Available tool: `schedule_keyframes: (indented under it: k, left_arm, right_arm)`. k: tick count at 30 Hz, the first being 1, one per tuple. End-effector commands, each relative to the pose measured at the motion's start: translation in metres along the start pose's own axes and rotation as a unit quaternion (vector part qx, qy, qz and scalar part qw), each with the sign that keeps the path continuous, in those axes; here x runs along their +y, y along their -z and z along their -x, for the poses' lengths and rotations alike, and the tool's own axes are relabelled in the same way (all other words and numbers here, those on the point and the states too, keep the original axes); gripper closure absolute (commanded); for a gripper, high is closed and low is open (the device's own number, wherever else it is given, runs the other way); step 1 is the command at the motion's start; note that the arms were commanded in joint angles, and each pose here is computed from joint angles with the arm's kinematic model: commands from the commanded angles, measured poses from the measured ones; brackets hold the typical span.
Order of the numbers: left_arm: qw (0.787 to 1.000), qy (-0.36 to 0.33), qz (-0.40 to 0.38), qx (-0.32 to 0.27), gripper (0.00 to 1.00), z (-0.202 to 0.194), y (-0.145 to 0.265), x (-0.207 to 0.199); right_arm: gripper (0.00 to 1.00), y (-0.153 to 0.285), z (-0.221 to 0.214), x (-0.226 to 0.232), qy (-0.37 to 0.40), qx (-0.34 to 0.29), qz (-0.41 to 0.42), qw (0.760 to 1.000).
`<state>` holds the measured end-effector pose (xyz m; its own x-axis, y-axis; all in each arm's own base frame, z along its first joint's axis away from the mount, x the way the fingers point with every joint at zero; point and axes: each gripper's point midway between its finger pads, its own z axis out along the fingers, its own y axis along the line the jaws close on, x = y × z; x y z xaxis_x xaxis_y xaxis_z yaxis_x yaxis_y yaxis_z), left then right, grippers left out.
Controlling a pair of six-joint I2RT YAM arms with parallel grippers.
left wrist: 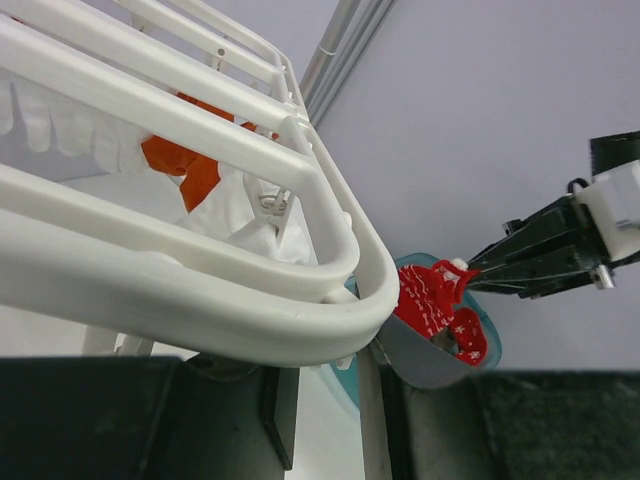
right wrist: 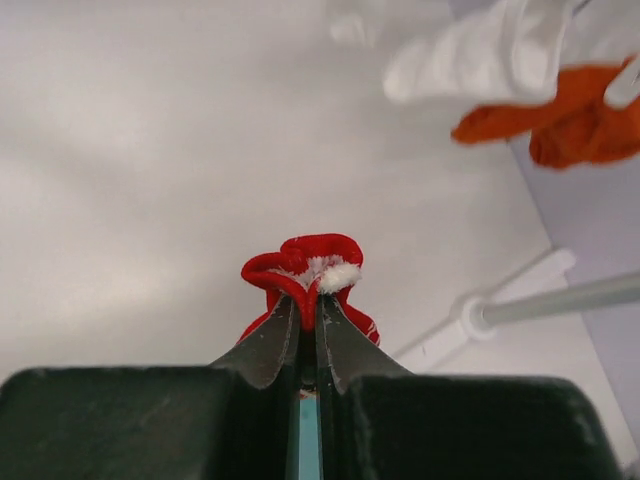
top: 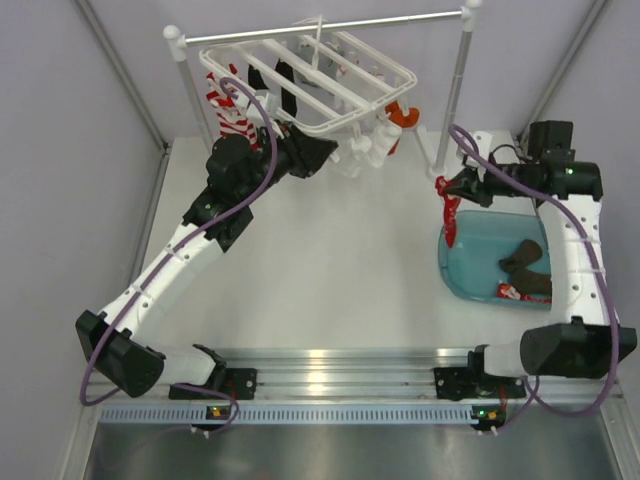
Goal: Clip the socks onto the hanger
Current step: Pick up the sock from the bin, then clamp the sock onto the hanger.
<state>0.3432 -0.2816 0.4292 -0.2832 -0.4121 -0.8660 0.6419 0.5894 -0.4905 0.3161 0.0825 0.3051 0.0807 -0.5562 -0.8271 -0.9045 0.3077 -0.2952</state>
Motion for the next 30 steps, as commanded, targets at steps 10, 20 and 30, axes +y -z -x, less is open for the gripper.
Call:
schedule_keyframes:
  k: [10, 20, 30]
  left_arm:
    - [1.000, 0.005, -0.015, 0.006, 1.00, -0.002, 0.000, -0.004]
    - [1.000, -0.003, -0.026, 0.010, 1.00, -0.005, 0.001, -0.006]
    - [1.000, -0.002, -0.027, 0.016, 1.00, -0.010, -0.001, -0.004]
  right_arm:
    - [1.00, -0.074, 0.171, 0.041, -0.069, -0.219, 0.034, 0.973]
    - [1.00, -0.123, 0.190, 0.036, -0.074, -0.217, 0.055, 0.972]
    - [1.00, -0.127, 0.207, 0.037, -0.053, -0.236, 0.067, 0.968]
